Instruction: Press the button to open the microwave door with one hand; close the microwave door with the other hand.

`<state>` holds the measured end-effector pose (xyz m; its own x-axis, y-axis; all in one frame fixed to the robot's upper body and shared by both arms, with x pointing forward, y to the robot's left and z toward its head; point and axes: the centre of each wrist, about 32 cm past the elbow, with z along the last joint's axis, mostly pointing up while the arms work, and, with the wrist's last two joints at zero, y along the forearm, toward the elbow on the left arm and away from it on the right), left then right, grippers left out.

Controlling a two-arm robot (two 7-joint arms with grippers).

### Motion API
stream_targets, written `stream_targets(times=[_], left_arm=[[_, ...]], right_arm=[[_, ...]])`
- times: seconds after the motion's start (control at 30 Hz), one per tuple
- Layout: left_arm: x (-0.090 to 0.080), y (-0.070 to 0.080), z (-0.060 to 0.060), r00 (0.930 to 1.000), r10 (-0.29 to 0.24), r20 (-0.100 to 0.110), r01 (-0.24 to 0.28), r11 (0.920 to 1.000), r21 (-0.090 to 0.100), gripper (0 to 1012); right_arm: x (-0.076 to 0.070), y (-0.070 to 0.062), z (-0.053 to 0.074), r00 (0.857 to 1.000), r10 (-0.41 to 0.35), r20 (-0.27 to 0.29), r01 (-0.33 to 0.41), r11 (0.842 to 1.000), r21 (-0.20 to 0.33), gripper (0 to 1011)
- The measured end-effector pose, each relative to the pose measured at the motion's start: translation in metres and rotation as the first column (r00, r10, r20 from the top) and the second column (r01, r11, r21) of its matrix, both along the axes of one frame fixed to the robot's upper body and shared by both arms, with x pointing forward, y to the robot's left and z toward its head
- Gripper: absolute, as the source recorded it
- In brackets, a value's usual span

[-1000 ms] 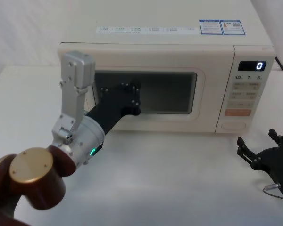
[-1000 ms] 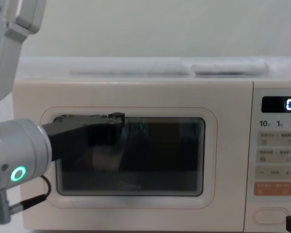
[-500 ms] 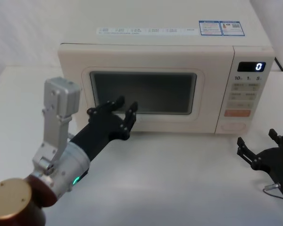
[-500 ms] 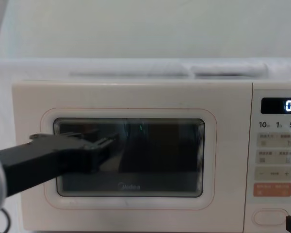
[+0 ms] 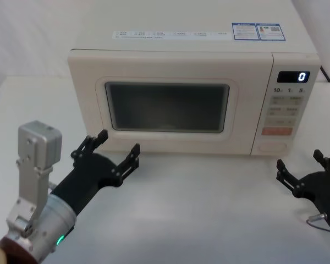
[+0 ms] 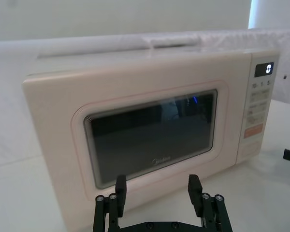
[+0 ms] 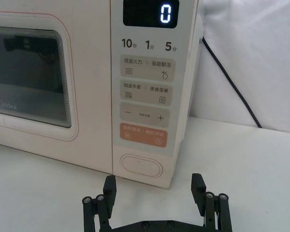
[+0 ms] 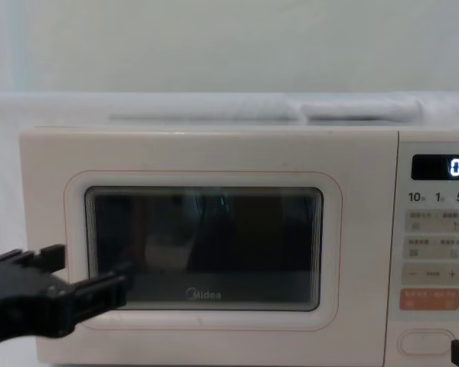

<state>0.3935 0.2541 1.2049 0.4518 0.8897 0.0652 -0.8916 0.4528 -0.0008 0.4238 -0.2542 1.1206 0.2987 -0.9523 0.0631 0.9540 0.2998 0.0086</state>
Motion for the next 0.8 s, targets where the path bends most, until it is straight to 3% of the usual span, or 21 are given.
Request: stream_targets(times=[0.27,0.6,0.8], left_arm=[[-0.01,0.006,-0.016,0.999,0.025,-0.038,-0.025,0.9997,-0.007,1001],[-0.015,0.009,-0.036,0.9942,0.061,-0.088,-0.063,0.998,-0.011,1001],[-0.015,0.009,-0.036,0.9943,0.061,-0.087,-0.063,0.998,-0.011,1001]], right_arm=[[0.0,0.0,0.0,1.0,0.0,0.0,0.0,1.0,0.0,1002],[0.0,0.0,0.0,1.0,0.0,0.0,0.0,1.0,0.0,1002],[0.0,0.0,0.0,1.0,0.0,0.0,0.0,1.0,0.0,1002]])
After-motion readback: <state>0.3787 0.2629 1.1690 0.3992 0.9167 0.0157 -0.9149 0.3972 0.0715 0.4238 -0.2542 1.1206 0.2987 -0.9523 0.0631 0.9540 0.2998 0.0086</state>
